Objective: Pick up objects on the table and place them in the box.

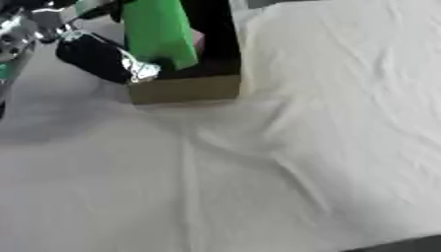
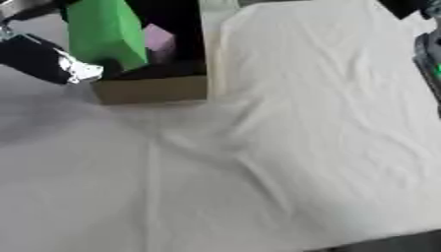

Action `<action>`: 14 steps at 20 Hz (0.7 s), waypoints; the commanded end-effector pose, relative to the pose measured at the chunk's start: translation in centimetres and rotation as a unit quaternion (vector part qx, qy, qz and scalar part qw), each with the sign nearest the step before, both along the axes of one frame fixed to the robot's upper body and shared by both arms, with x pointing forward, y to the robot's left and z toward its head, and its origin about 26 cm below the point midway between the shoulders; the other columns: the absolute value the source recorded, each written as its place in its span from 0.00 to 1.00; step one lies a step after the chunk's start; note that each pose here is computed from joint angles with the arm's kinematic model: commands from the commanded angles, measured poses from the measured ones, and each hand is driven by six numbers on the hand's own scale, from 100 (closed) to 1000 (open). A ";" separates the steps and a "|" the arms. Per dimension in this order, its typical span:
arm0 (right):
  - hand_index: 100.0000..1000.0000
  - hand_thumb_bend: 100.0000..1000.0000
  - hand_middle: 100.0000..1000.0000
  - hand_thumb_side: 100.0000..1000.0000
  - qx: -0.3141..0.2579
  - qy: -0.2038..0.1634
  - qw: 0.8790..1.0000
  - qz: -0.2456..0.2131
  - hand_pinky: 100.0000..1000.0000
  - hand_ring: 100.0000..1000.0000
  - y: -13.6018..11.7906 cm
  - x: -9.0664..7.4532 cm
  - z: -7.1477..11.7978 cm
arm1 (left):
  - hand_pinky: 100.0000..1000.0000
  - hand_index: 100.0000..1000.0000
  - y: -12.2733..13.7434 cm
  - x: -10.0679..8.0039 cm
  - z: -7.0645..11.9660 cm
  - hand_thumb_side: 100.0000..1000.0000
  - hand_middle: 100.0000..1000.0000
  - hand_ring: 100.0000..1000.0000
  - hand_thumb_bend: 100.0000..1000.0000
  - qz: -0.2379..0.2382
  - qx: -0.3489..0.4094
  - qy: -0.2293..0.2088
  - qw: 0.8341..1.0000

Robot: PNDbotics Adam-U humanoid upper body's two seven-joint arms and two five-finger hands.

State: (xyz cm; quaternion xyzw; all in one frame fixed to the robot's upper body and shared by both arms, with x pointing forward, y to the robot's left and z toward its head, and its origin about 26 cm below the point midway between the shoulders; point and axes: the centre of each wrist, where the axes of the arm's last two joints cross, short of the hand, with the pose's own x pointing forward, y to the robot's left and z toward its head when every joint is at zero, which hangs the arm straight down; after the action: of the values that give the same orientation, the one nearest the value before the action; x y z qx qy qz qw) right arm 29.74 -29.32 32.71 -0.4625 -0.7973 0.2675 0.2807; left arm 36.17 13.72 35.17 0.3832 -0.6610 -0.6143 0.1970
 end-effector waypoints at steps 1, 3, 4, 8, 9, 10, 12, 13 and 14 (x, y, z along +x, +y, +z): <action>0.86 0.00 0.69 0.97 -0.009 -0.016 1.000 0.004 0.83 0.77 0.1 -0.5 1.1 | 0.56 0.44 -0.1 1.4 1.0 0.55 0.39 0.45 0.17 0.017 -0.024 -0.018 0.999; 0.86 0.00 0.69 0.97 -0.010 -0.017 1.000 0.008 0.83 0.77 0.2 -0.5 1.2 | 0.56 0.44 -0.4 2.7 0.8 0.56 0.39 0.45 0.17 0.024 -0.037 -0.016 0.999; 0.86 0.00 0.69 0.97 -0.010 -0.018 1.000 0.010 0.83 0.77 0.3 -0.5 1.3 | 0.56 0.44 -0.5 3.4 0.7 0.56 0.40 0.45 0.18 0.029 -0.041 -0.016 0.999; 0.86 0.00 0.69 0.97 -0.013 -0.020 1.000 0.019 0.84 0.77 0.6 -0.5 1.5 | 0.57 0.44 -0.7 6.0 -0.1 0.55 0.40 0.46 0.18 0.066 -0.046 -0.032 0.996; 0.86 0.00 0.69 0.97 -0.013 -0.021 1.000 0.020 0.84 0.77 0.6 -0.5 1.6 | 0.57 0.44 -0.7 6.6 -0.4 0.55 0.40 0.46 0.18 0.075 -0.045 -0.037 0.995; 0.86 0.00 0.69 0.97 -0.012 -0.021 0.999 0.020 0.84 0.77 0.7 -0.5 1.6 | 0.57 0.44 -0.7 7.1 -0.7 0.55 0.40 0.46 0.17 0.083 -0.045 -0.041 0.995; 0.86 0.00 0.69 0.97 -0.012 -0.021 0.999 0.023 0.84 0.77 0.7 -0.5 1.7 | 0.57 0.45 -0.6 8.1 -1.3 0.56 0.40 0.46 0.17 0.094 -0.050 -0.042 0.993; 0.86 0.00 0.69 0.97 -0.012 -0.021 0.999 0.024 0.84 0.77 0.8 -0.5 1.7 | 0.57 0.45 -0.5 8.5 -1.6 0.56 0.41 0.46 0.17 0.099 -0.052 -0.042 0.993; 0.86 0.00 0.69 0.97 -0.012 -0.022 0.999 0.025 0.84 0.77 0.8 -0.5 1.7 | 0.58 0.45 -0.4 8.9 -1.8 0.56 0.41 0.47 0.18 0.103 -0.053 -0.042 0.992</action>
State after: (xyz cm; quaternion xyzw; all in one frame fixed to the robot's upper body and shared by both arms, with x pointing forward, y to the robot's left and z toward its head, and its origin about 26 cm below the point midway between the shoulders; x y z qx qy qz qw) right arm 29.78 -28.56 33.47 -0.4481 -0.8076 0.2745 0.2678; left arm 44.92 13.17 32.12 0.4501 -0.6509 -0.5533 0.2599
